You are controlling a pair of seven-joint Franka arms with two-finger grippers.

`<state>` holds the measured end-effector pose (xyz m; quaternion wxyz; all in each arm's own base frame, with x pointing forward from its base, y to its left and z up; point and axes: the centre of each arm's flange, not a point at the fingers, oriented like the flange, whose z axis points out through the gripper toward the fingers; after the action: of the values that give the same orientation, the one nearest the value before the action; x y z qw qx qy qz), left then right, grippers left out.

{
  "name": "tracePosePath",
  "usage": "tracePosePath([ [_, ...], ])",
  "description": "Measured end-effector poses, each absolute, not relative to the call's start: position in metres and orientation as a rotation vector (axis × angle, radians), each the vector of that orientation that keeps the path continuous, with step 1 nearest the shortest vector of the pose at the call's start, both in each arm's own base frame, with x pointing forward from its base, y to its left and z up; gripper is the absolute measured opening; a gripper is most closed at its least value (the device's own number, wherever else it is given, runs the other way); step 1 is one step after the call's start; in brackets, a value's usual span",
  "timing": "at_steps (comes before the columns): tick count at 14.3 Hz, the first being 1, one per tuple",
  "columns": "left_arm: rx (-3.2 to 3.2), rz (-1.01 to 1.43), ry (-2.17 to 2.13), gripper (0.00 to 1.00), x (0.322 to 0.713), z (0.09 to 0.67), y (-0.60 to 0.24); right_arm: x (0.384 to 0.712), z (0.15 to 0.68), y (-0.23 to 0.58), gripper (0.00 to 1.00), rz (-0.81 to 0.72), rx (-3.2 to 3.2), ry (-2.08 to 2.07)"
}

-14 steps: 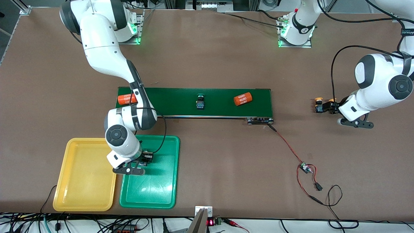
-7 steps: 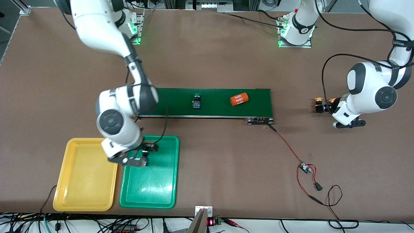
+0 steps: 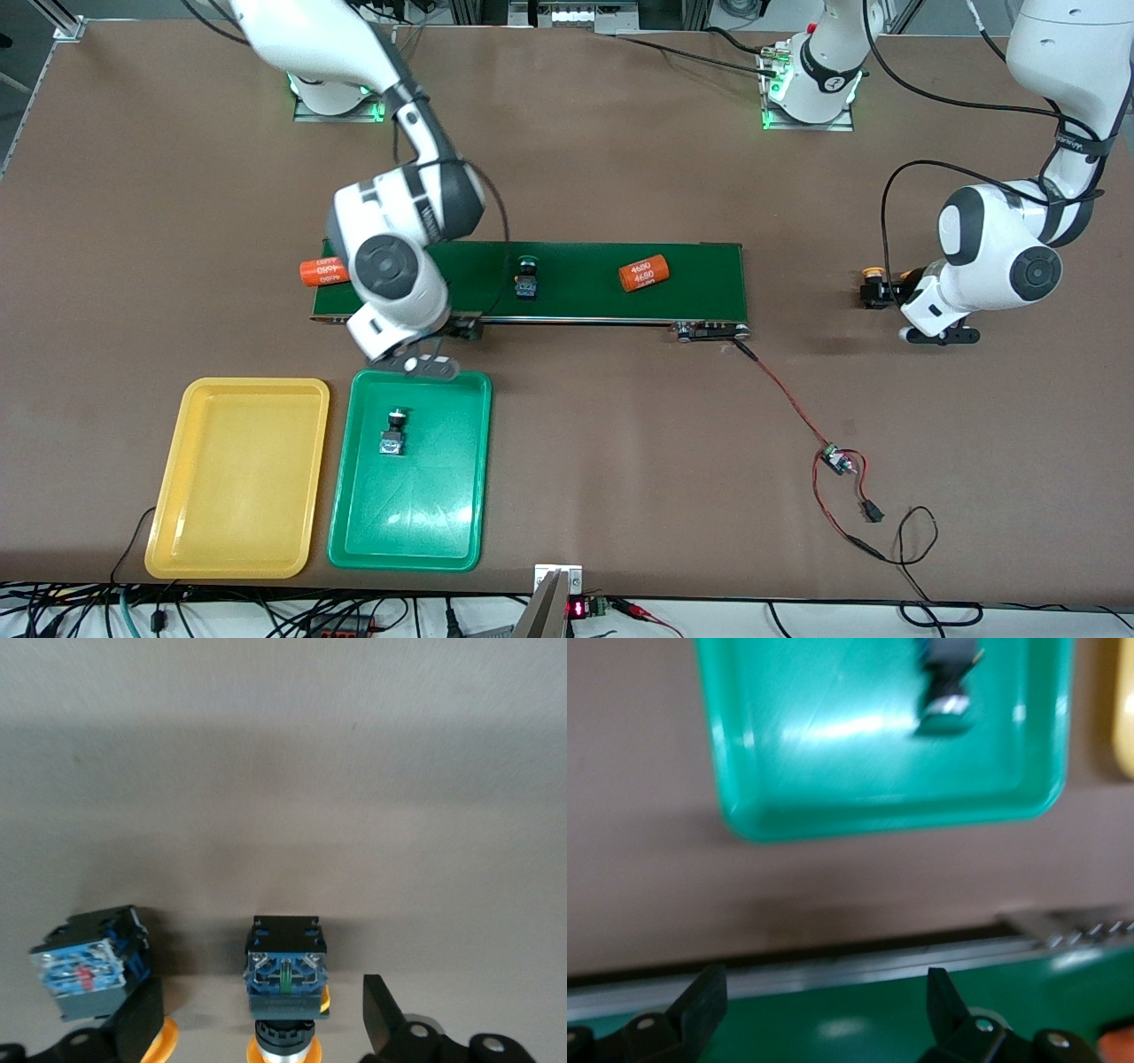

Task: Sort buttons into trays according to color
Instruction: 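Grasp a belt button with the right gripper while the left grasps a yellow button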

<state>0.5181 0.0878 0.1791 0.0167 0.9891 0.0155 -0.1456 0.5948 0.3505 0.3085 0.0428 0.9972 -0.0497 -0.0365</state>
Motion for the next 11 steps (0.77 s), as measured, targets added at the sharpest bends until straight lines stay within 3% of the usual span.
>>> tracePosePath([
  [1,3.07,-0.467,0.042,0.82,0.515,0.175,0.087,0.58,0.312,0.362,1.0,-0.114,3.054,-0.135],
  [3,3.065,-0.485,0.034,0.76,0.511,0.17,0.085,0.556,0.322,0.378,1.0,-0.123,3.062,-0.096],
  [6,3.064,-0.488,0.021,0.44,0.51,0.17,0.081,0.532,0.323,0.391,1.0,-0.152,3.058,-0.046],
  [11,3.08,-0.41,-0.026,0.41,0.526,0.195,0.069,0.498,0.298,0.416,1.0,-0.205,3.018,0.044],
])
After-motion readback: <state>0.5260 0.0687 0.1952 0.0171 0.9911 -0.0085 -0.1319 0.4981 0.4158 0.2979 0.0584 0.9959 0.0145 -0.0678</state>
